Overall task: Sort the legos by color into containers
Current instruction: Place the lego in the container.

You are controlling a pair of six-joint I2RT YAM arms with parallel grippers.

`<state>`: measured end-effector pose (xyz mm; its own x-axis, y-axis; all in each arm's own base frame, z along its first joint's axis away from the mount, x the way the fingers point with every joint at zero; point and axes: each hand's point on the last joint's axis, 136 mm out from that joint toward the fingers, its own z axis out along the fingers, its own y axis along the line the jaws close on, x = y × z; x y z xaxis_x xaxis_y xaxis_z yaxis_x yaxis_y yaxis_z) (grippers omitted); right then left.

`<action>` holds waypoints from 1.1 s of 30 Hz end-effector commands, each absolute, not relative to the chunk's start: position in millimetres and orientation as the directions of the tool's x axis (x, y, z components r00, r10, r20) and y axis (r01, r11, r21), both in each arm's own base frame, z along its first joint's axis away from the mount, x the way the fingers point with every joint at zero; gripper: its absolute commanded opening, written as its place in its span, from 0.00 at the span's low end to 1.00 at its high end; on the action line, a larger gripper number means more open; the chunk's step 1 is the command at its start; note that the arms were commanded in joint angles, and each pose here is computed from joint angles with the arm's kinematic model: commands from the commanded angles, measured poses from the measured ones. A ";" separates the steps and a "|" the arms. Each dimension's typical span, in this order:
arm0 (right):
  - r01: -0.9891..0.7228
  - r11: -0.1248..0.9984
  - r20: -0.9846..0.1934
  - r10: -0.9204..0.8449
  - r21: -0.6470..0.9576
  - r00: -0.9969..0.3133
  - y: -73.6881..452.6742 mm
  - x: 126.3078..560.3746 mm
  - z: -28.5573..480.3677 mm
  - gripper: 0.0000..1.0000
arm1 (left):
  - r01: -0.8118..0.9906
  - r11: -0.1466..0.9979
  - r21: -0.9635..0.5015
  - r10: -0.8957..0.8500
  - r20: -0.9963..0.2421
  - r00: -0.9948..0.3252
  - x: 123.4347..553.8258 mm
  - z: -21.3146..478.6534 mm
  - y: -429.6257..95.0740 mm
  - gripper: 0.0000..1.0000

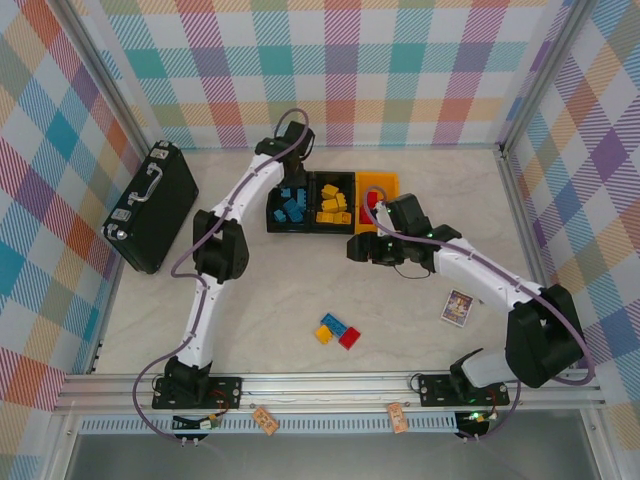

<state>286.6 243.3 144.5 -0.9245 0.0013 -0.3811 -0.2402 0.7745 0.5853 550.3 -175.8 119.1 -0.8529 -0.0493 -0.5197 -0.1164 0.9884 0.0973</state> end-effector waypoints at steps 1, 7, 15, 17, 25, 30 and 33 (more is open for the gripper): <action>-0.251 0.764 -0.395 0.007 0.595 -0.918 250.5 293.7 152.8 0.59 | -0.100 0.980 0.170 0.003 -0.522 -0.853 554.2 122.0 -162.2 0.17; -0.251 0.759 -0.392 0.007 0.601 -0.920 252.7 295.1 153.0 0.59 | -0.097 0.979 0.180 0.012 -0.523 -0.853 555.0 119.2 -163.8 0.37; -0.257 0.763 -0.402 0.004 0.593 -0.915 250.9 294.6 157.2 0.59 | -0.075 0.985 0.153 0.025 -0.565 -0.825 549.0 149.4 -180.0 0.44; -0.261 0.765 -0.409 0.003 0.589 -0.913 249.9 294.5 160.4 0.59 | -0.064 0.991 0.121 0.017 -0.569 -0.822 542.6 161.2 -186.9 0.44; -0.271 0.789 -0.410 -0.028 0.551 -0.912 240.7 286.3 160.3 0.60 | 0.021 0.999 -0.041 -0.004 -0.527 -0.850 487.2 187.2 -220.5 0.45; -0.281 0.789 -0.400 -0.048 0.547 -0.915 236.9 276.5 158.7 0.60 | 0.034 0.987 -0.157 -0.046 -0.482 -0.875 440.4 182.0 -229.2 0.46; -0.300 0.777 -0.388 -0.078 0.554 -0.918 236.7 267.8 157.9 0.60 | 0.029 0.982 -0.187 -0.059 -0.445 -0.894 414.0 171.3 -227.2 0.46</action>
<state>279.4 236.3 150.1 -0.9250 -0.0328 -0.3785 -0.2545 0.7934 0.5530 427.9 -219.3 178.0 -0.8807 -0.0135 -0.4736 0.0418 0.9935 -0.1062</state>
